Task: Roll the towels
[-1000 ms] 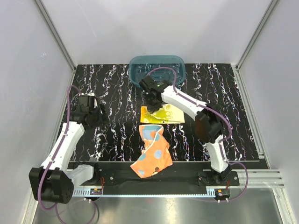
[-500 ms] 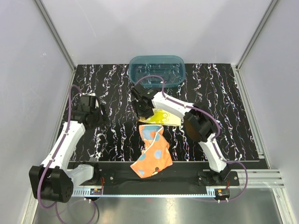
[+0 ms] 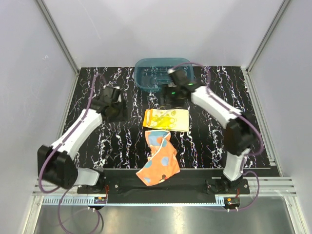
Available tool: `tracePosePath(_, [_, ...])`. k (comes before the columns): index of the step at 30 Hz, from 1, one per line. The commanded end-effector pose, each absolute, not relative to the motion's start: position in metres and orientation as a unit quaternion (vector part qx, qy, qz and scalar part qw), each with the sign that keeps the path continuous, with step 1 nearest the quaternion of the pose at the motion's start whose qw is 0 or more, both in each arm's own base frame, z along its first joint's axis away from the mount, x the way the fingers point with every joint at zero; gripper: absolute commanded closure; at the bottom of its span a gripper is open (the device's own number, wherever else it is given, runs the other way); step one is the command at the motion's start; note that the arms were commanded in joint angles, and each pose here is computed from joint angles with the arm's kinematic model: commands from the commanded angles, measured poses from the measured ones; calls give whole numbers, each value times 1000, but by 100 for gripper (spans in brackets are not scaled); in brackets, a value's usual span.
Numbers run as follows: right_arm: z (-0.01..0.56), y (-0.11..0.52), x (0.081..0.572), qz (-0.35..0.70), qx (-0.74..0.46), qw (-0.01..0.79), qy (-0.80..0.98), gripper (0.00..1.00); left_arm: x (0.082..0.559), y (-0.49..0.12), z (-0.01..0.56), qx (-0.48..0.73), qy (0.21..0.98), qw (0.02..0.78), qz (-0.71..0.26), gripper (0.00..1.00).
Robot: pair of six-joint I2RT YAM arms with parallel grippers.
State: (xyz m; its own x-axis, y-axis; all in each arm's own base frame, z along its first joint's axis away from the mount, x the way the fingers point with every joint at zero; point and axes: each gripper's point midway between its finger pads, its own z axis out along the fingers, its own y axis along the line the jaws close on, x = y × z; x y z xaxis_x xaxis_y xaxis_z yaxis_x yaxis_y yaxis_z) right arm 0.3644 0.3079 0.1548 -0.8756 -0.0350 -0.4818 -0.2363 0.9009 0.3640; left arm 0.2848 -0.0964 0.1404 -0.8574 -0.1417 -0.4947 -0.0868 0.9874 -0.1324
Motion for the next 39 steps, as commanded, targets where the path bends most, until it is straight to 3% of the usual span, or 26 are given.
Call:
tracePosePath(1, [158, 234, 372, 204, 21, 243, 948, 31, 322, -137, 152, -34, 955, 282, -89, 34])
tracePosePath(7, [112, 174, 350, 147, 52, 207, 966, 50, 355, -206, 128, 33, 963, 235, -132, 37])
tracePosePath(14, [82, 159, 347, 124, 59, 181, 974, 52, 375, -252, 103, 63, 967, 203, -144, 40])
tracePosePath(23, [75, 159, 354, 126, 59, 175, 975, 53, 374, -248, 69, 51, 978, 173, -108, 45])
tracePosePath(27, [72, 158, 354, 123, 59, 173, 975, 53, 370, -252, 63, 54, 977, 167, -121, 52])
tracePosePath(31, [66, 157, 352, 122, 59, 166, 977, 54, 366, -258, 58, 58, 976, 157, -139, 67])
tracePosePath(39, [64, 154, 349, 121, 62, 163, 977, 54, 364, -255, 51, 57, 979, 149, -131, 69])
